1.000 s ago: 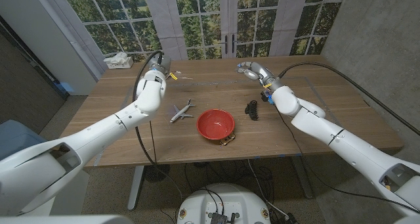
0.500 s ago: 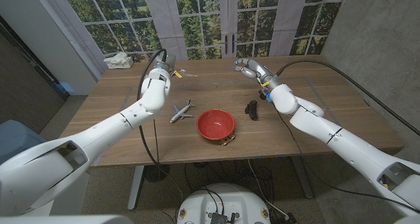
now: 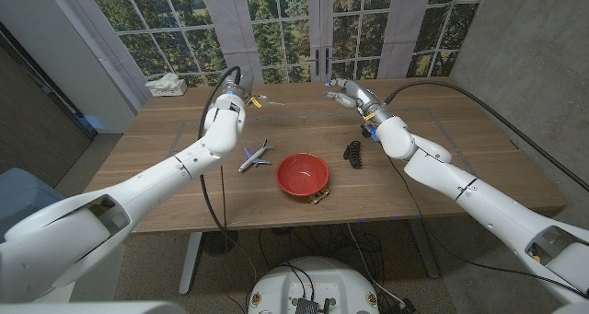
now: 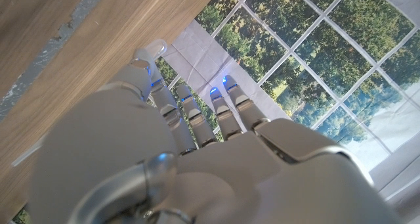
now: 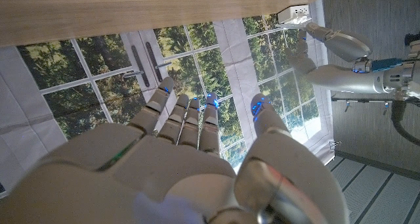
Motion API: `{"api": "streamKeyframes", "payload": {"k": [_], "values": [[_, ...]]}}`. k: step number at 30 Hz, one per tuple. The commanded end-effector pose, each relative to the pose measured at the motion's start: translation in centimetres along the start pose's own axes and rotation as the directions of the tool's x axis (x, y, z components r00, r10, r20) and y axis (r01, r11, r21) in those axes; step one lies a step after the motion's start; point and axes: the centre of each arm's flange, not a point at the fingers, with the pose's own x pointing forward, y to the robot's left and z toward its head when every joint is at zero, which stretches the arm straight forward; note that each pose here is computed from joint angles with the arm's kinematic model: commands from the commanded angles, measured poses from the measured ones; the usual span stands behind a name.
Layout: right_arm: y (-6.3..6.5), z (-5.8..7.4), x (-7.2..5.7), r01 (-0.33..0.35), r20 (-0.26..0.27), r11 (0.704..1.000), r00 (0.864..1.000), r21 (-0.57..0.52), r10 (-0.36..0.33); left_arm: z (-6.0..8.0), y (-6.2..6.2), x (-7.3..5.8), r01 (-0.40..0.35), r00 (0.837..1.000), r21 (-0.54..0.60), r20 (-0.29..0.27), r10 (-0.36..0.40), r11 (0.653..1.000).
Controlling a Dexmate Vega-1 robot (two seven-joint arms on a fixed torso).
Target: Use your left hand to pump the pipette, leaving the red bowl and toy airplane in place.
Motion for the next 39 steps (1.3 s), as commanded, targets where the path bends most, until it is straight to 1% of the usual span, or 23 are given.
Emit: {"api": "streamKeyframes", "payload": {"k": [1, 9, 17, 21, 25, 32, 36, 39], "values": [[0.0, 0.4, 0.0, -0.001, 0.016, 1.000, 1.000, -0.014, 0.001, 1.6, 1.4, -0.1, -0.027, 0.999, 0.000, 0.029, 0.027, 1.000], [0.1, 0.6, -0.4, 0.012, 0.027, 1.000, 1.000, -0.023, -0.011, 2.4, 1.9, -0.4, -0.028, 0.999, 0.005, 0.043, 0.028, 1.000], [0.7, 1.1, -0.4, 0.021, 0.044, 0.999, 0.999, -0.040, -0.019, 3.2, 2.5, -0.9, -0.036, 0.997, 0.015, 0.063, 0.035, 0.999], [1.1, 1.5, -0.4, 0.040, 0.052, 0.998, 0.998, -0.058, -0.037, 3.5, 2.6, -1.0, -0.036, 0.997, 0.017, 0.069, 0.035, 0.999], [1.4, 2.0, -0.2, 0.046, 0.062, 0.997, 0.997, -0.069, -0.041, 3.7, 2.7, -1.0, -0.034, 0.997, 0.024, 0.075, 0.032, 0.999], [1.9, 2.7, 0.0, 0.090, 0.080, 0.992, 0.993, -0.083, -0.083, 4.1, 3.0, -0.9, -0.038, 0.996, 0.029, 0.083, 0.035, 0.999], [2.2, 2.9, 0.2, 0.106, 0.085, 0.990, 0.992, -0.090, -0.099, 4.3, 3.0, -0.8, -0.042, 0.995, 0.024, 0.089, 0.040, 0.999], [2.4, 2.9, 0.5, 0.105, 0.089, 0.991, 0.991, -0.086, -0.097, 4.5, 3.0, -0.7, -0.044, 0.995, 0.017, 0.094, 0.043, 0.999]]}}
